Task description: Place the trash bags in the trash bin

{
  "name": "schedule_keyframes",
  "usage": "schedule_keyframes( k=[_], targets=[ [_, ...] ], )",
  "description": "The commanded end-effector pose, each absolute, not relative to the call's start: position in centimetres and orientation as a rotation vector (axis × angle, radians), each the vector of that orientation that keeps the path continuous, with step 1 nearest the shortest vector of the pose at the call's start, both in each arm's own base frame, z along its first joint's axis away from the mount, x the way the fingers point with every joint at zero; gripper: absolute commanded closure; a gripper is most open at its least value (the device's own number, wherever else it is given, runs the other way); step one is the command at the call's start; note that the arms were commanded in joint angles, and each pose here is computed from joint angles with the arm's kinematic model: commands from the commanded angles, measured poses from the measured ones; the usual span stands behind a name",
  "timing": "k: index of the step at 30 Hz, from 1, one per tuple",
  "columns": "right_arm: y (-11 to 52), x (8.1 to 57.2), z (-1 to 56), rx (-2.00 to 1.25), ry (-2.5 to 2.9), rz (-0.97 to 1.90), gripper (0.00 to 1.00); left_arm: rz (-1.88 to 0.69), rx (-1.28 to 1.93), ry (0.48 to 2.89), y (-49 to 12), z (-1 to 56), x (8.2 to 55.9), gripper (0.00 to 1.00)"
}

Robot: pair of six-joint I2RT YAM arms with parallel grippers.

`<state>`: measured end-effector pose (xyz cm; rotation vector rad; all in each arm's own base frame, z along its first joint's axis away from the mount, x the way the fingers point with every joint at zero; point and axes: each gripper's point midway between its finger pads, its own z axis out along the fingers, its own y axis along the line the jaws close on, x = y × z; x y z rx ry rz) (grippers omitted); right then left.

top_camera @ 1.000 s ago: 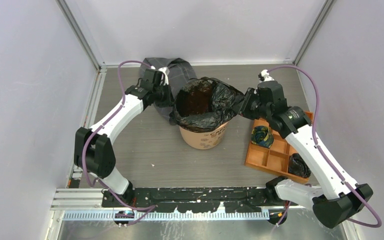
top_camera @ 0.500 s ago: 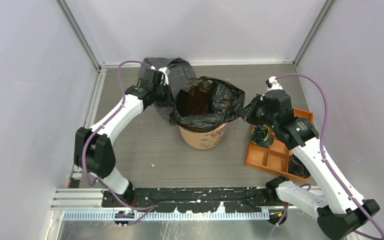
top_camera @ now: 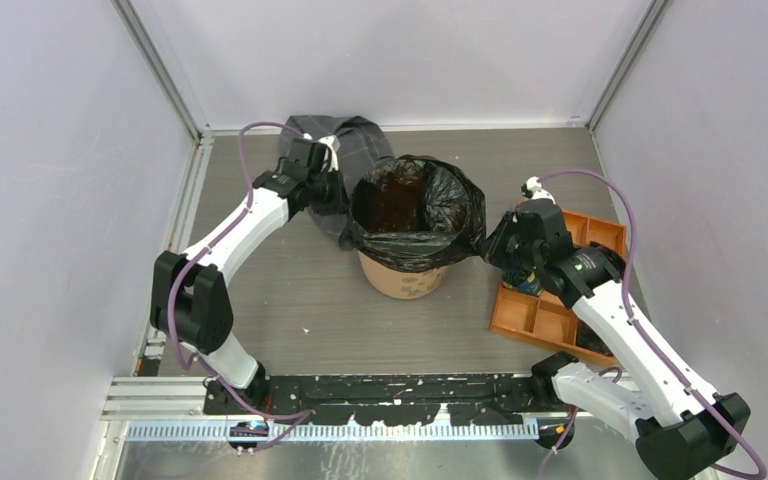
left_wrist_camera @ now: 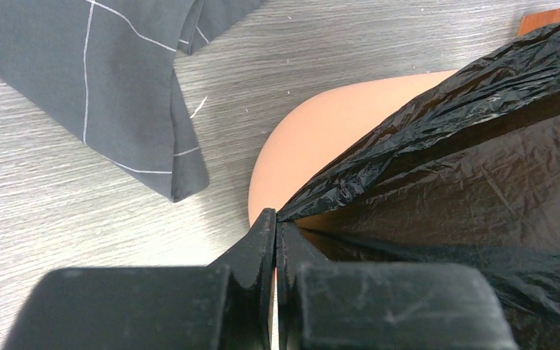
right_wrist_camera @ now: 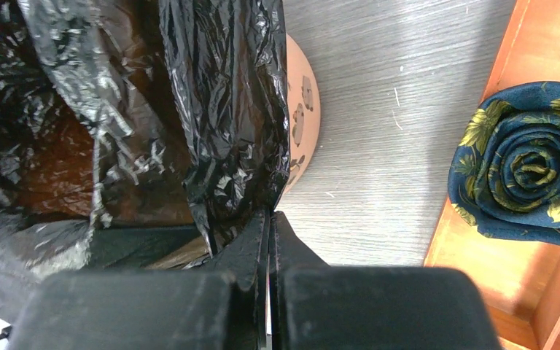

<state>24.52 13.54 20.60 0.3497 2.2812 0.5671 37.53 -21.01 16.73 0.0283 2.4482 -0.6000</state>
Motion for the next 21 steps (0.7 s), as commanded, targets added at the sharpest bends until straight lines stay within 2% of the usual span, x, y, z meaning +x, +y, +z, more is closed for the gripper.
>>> schedule_keyframes(
  k=[1, 12, 14, 18, 21],
  targets=[
    [14.0, 25.9, 20.6, 0.362, 2.238, 0.579, 0.98, -0.63, 0.036, 2.419, -21.5, 17.2, 38.1, 1.0],
    [13.5, 25.8, 19.9, 0.355, 2.243, 0.544, 0.86, -0.632, 0.008, 2.415, -21.5, 16.9, 38.1, 1.0],
    [13.4, 25.6, 20.2, 0.349, 2.246, 0.538, 0.81, -0.638, -0.007, 2.385, -21.4, 17.1, 38.2, 1.0],
    [13.1, 25.0, 21.3, 0.329, 2.248, 0.532, 0.61, -0.654, -0.019, 2.332, -21.4, 17.7, 38.4, 1.0],
    [12.9, 24.1, 22.5, 0.324, 2.226, 0.558, 0.57, -0.666, -0.029, 2.307, -21.4, 18.1, 38.4, 1.0]
  ],
)
